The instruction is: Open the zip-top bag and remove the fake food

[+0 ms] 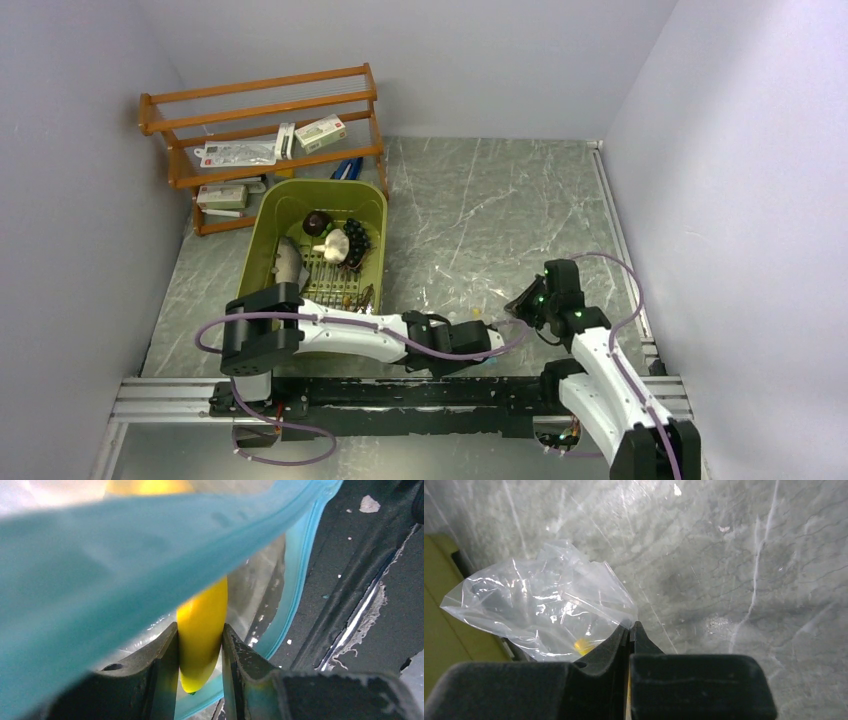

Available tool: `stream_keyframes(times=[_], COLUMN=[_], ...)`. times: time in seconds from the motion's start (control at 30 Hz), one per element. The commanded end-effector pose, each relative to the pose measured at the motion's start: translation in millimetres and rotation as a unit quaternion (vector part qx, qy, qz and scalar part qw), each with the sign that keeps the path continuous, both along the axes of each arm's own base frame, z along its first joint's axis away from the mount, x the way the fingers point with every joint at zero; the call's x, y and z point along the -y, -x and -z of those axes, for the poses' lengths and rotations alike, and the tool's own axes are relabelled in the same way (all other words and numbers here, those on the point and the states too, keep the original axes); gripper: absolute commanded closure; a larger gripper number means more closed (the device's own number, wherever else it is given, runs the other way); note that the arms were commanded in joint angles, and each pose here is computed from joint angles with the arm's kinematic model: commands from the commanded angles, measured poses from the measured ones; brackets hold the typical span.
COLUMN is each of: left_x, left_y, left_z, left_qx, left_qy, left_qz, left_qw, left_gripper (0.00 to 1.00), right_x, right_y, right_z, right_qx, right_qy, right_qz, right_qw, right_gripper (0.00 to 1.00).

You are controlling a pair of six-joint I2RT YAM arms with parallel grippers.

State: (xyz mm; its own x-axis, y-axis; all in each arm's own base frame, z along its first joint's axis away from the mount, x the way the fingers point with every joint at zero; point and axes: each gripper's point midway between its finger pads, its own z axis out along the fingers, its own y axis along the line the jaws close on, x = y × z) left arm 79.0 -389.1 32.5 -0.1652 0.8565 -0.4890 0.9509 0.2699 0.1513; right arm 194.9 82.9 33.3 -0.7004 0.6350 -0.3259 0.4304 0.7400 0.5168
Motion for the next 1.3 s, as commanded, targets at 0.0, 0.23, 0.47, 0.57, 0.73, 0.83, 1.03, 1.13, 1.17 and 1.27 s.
stream_keyframes(times=[0.0, 0.23, 0.47, 0.57, 0.73, 0.83, 1.03, 1.13, 1.17, 1.27], left_x=[8.9, 16.2, 9.7, 4.9, 0.5, 0.6, -10.8, -19.9, -22.4, -28.7], left_y=[-3.4, -19.9, -13.4, -14.5, -17.5, -14.4, -3.0, 1.8, 5.1, 16.9], left_z=[-34.3, -82.1, -77.9, -73.3, -74.3, -79.2, -81.1, -82.8, -84.3, -92.6], left_qx=[-0.016, -0.059, -0.108, -0.112, -0.125, -0.142, -0.212, -0.244, -0.256, -0.301], left_qy=[0.027, 0.098, 0.095, 0.083, 0.088, 0.099, 0.115, 0.117, 0.120, 0.133], left_qz=[-0.006, -0.025, -0.014, -0.022, -0.029, -0.018, 0.014, 0.023, 0.030, 0.058], left_qw=[0.999, 0.993, 0.989, 0.990, 0.988, 0.985, 0.970, 0.962, 0.959, 0.943], left_gripper=[0.93, 0.93, 0.93, 0.93, 0.93, 0.93, 0.93, 0.93, 0.93, 0.93], right_x=[13.5, 42.1, 55.8, 63.9, 65.8, 66.2, 65.8, 65.2, 64.3, 62.1], right_y=[-13.9, -10.5, 1.3, 8.7, 13.4, 15.5, 19.6, 21.5, 21.1, 19.6], right_z=[-25.5, -50.5, -53.6, -53.2, -47.6, -42.1, -37.2, -32.4, -31.0, -27.1], right_qx=[0.068, 0.126, 0.145, 0.141, 0.128, 0.110, 0.060, 0.035, 0.030, 0.021], right_qy=[0.023, 0.055, 0.038, 0.043, 0.037, 0.042, 0.057, 0.062, 0.063, 0.062], right_qz=[0.026, 0.105, 0.177, 0.204, 0.221, 0.223, 0.220, 0.220, 0.218, 0.214], right_qw=[0.997, 0.985, 0.973, 0.968, 0.966, 0.968, 0.972, 0.973, 0.973, 0.975], right_gripper=[1.00, 1.00, 1.00, 1.00, 0.99, 0.99, 0.99, 0.99, 0.99, 0.99])
